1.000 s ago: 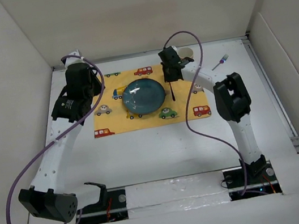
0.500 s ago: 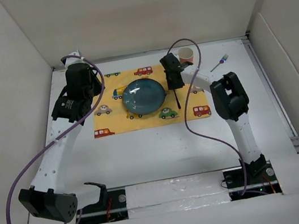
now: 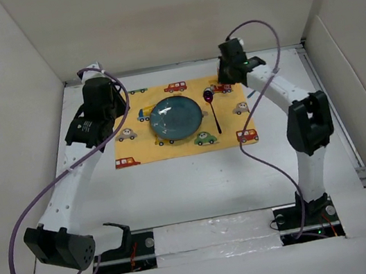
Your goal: Set the dinner table for one person
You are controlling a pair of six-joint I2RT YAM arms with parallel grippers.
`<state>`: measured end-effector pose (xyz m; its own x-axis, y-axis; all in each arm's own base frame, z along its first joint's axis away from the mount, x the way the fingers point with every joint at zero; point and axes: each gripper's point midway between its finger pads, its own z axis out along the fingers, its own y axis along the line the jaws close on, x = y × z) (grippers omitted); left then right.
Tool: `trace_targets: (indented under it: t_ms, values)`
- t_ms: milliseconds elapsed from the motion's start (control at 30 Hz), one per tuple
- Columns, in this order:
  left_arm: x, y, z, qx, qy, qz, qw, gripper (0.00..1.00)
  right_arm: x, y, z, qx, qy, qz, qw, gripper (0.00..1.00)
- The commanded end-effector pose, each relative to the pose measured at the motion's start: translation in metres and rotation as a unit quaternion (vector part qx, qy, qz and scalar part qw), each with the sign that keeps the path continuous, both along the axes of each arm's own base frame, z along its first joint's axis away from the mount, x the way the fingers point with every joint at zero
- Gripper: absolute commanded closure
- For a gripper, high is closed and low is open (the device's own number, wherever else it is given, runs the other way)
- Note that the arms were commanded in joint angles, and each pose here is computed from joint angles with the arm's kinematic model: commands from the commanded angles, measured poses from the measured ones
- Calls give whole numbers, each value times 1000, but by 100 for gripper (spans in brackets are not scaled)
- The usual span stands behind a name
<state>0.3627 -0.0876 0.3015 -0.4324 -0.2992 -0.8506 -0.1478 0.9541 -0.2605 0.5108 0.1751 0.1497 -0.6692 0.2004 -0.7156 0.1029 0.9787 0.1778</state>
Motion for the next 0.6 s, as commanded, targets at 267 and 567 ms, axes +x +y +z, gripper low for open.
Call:
trace_targets:
  t_ms: [267, 567]
  values:
    - [5, -3, -4, 9, -8, -12, 1000, 76, 75, -191, -1, 70, -28, -240, 968, 79]
    - [12, -11, -16, 11, 10, -27, 1000, 77, 101, -233, -66, 41, 48, -285, 957, 48]
